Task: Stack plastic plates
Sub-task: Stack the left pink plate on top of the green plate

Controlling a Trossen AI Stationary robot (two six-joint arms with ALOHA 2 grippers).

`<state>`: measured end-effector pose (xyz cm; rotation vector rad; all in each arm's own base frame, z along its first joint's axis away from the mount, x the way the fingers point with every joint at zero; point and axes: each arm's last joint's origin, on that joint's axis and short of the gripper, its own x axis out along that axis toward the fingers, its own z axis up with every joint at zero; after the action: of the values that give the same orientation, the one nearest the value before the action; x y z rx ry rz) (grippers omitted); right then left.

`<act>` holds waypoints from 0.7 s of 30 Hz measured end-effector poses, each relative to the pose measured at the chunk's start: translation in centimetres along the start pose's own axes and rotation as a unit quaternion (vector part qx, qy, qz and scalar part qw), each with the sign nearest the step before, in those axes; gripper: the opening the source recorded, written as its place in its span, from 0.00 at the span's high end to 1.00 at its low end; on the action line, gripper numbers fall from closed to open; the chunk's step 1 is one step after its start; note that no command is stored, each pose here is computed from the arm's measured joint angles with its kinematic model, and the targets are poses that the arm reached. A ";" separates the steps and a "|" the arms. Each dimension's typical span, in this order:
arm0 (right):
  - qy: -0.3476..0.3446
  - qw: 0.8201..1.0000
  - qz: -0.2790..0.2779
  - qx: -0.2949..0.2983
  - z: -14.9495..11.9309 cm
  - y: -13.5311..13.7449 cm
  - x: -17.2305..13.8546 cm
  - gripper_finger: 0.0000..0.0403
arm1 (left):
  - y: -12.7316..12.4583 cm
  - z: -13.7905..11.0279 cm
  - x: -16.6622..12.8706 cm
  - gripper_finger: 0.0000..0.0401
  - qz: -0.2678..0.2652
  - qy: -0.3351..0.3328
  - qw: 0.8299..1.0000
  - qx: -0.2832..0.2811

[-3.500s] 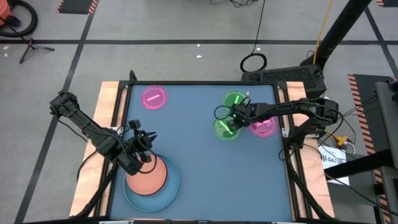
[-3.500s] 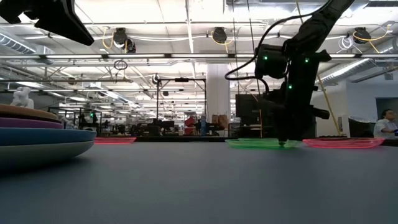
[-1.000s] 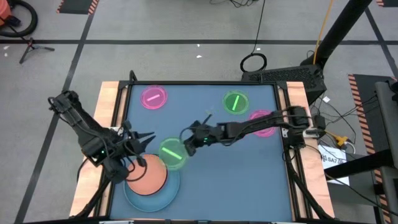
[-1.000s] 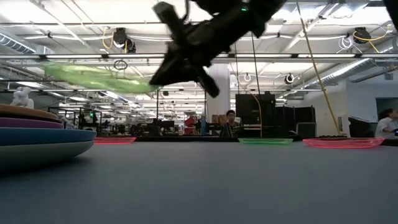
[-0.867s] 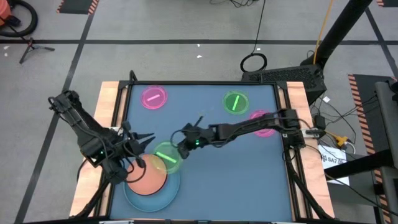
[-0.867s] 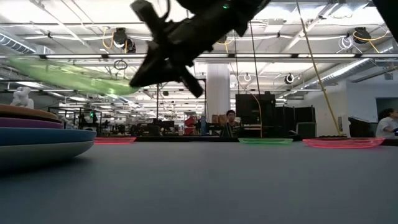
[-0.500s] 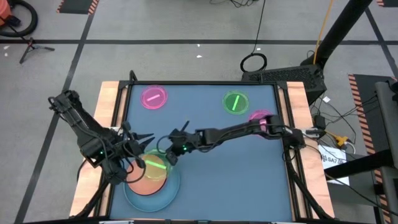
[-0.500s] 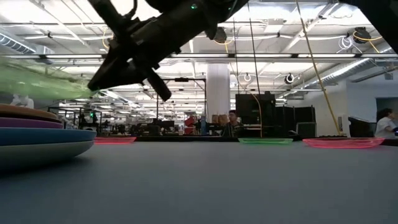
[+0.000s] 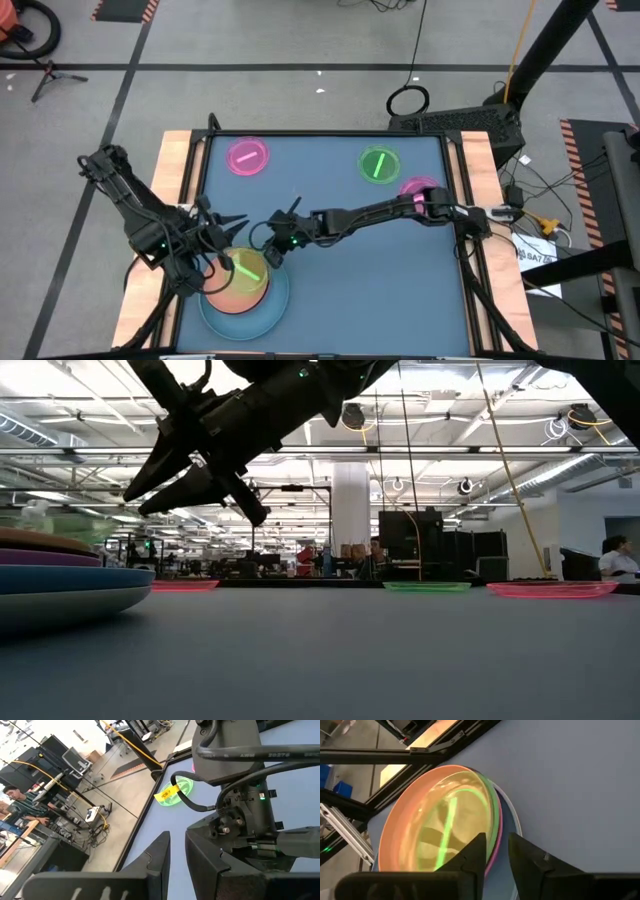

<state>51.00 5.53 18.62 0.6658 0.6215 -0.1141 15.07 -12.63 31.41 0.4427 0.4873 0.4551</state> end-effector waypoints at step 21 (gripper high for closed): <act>-0.003 0.974 -0.029 -0.223 -1.6 3.2 -3.0 0.80 | -0.3 -0.2 0.0 0.83 -0.046 0.032 0.997 -0.053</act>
<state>48.70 8.74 21.08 0.2126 0.6352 -0.0282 15.05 -12.81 31.12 0.3029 0.5415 0.4053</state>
